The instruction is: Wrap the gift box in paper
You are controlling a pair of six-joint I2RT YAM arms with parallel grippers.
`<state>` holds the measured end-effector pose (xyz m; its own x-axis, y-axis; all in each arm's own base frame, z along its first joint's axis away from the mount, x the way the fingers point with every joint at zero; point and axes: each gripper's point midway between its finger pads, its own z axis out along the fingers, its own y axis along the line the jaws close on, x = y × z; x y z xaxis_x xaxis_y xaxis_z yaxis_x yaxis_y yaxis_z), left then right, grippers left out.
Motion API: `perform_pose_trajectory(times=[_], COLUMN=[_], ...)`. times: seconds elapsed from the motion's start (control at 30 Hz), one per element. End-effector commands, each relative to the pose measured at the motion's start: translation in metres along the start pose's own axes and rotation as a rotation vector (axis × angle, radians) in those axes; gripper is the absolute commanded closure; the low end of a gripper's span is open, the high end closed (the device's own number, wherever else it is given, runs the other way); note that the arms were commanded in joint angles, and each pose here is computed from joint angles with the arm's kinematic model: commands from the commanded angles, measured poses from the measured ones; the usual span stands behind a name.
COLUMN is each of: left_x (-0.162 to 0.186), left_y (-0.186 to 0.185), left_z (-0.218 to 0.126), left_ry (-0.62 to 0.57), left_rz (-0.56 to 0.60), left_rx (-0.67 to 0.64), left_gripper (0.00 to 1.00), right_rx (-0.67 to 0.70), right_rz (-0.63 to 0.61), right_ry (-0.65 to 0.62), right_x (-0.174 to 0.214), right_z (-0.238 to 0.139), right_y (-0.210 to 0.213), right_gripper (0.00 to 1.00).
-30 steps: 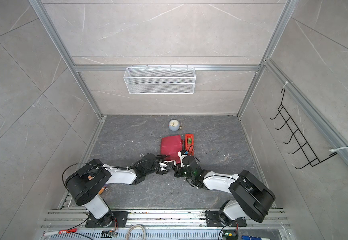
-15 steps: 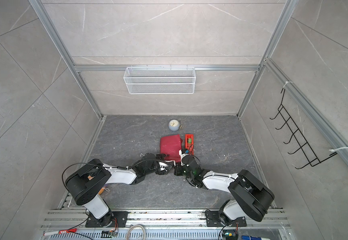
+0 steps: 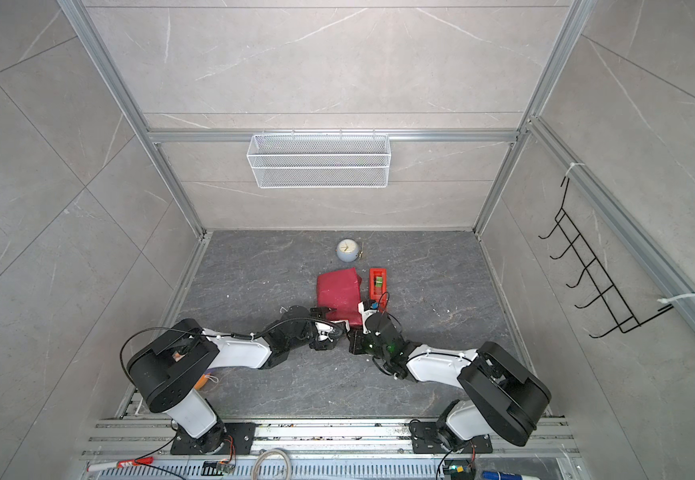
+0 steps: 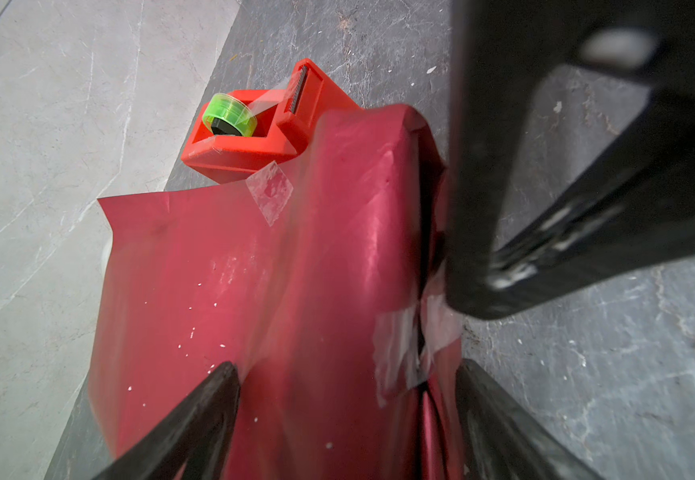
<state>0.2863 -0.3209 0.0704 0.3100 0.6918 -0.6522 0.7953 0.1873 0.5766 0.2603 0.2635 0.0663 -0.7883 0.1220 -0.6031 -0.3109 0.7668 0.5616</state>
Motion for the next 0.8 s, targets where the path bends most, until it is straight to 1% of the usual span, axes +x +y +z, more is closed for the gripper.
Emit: perform_pose_trajectory(times=[0.0,0.37,0.6,0.77], left_x=[0.006,-0.007,-0.011,-0.013], left_y=[-0.002,0.008,0.010,0.016], left_z=[-0.008,-0.019,-0.023,-0.032], left_ry=[0.024,-0.027,-0.045,-0.062], left_rz=[-0.053,-0.088,-0.091,-0.110], left_rx=[0.012,-0.023,-0.033,-0.066], left_gripper=[0.15,0.08,0.05,0.05], right_rx=[-0.039,-0.070,-0.040,-0.012], right_rz=[-0.034,-0.054,-0.042,-0.016], right_ry=[-0.007,-0.023,-0.068,-0.084], right_x=[0.003,-0.005,-0.015,-0.016], right_z=[-0.005,0.017,0.024,0.028], right_y=[0.007,0.021,0.018,0.011], right_gripper=[0.92,0.93,0.93,0.93])
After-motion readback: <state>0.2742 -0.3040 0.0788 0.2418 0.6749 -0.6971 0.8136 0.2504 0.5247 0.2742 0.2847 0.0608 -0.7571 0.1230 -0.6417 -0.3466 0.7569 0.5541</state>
